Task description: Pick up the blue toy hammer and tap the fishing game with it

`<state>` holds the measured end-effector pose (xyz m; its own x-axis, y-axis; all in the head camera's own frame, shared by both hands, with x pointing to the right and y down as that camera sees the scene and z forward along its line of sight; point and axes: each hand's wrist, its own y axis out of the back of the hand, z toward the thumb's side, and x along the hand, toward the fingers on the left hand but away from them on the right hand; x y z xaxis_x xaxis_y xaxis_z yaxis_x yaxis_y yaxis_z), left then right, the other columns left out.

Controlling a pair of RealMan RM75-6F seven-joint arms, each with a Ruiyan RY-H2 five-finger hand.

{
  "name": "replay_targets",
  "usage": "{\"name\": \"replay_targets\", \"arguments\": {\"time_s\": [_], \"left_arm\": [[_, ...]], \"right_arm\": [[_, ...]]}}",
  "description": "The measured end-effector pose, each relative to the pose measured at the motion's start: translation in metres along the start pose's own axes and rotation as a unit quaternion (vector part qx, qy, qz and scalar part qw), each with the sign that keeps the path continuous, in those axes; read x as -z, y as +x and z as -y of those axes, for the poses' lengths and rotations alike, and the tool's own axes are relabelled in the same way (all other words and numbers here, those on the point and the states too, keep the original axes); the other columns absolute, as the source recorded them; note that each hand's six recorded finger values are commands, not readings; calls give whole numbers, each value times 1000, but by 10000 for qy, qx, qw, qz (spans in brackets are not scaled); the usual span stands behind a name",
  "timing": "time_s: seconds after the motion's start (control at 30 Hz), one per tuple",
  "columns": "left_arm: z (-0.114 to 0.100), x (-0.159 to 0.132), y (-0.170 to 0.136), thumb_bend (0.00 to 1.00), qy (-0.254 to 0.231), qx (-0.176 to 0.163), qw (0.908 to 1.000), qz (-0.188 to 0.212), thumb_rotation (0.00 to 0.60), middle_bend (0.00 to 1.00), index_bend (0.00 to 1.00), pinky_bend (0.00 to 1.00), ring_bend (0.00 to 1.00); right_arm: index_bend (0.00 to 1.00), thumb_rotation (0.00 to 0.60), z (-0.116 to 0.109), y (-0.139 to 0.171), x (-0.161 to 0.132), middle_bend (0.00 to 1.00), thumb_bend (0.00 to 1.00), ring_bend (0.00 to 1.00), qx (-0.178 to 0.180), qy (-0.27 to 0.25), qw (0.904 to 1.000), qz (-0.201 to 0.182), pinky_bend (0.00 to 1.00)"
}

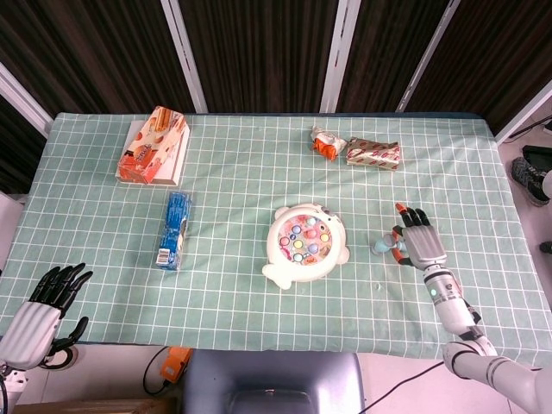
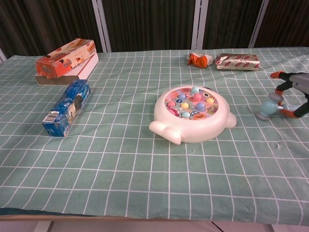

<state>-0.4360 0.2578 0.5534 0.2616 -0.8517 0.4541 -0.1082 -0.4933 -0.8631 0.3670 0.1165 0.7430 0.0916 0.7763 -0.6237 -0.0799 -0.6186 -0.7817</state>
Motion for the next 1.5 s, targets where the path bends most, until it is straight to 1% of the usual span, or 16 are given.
{"name": "replay_targets", "arguments": {"time_s": [0.1, 0.17, 0.23, 0.33, 0.4, 0.53, 0.8, 1.0, 1.13, 1.5], "left_arm": [[0, 0, 0, 408, 0, -2, 10000, 6, 600, 0, 0, 0, 0], [0, 0, 0, 408, 1, -2, 10000, 5, 600, 0, 0, 0, 0], [0, 0, 0, 408, 1, -2, 10000, 4, 600, 0, 0, 0, 0], [0, 0, 0, 408, 3, 1, 10000, 6, 600, 0, 0, 0, 0], [0, 0, 0, 408, 3, 1, 10000, 7, 600, 0, 0, 0, 0], [0, 0, 0, 407, 1, -8, 10000, 3, 600, 0, 0, 0, 0], [-1, 0, -1, 408, -6, -15, 10000, 5, 600, 0, 0, 0, 0], [-1, 0, -1, 407, -14, -31, 10000, 6, 600, 0, 0, 0, 0], [-2, 0, -1, 408, -16, -37, 10000, 8, 600, 0, 0, 0, 0], [-2, 0, -2, 409, -18, -40, 10000, 25, 600, 0, 0, 0, 0]], "right_arm": [[692, 600, 0, 0, 0, 42, 545, 1, 7, 16, 10000, 13, 182], [728, 600, 1, 0, 0, 101, 551, 36, 15, 36, 10000, 22, 200], [754, 600, 1, 0, 0, 170, 557, 108, 33, 66, 10000, 39, 241], [786, 600, 1, 0, 1, 318, 567, 291, 65, 110, 9999, 70, 354], [797, 600, 1, 0, 1, 376, 571, 384, 78, 152, 9998, 87, 420], [814, 600, 2, 0, 2, 457, 571, 494, 96, 253, 9996, 118, 513], [880, 600, 5, 0, 1, 537, 570, 580, 106, 362, 9992, 163, 616], [904, 600, 6, 0, 0, 567, 571, 614, 128, 386, 9990, 179, 646], [913, 600, 7, 0, 0, 602, 570, 658, 127, 435, 9988, 196, 690], [921, 600, 12, 0, 1, 616, 570, 700, 93, 441, 9985, 311, 747]]}}
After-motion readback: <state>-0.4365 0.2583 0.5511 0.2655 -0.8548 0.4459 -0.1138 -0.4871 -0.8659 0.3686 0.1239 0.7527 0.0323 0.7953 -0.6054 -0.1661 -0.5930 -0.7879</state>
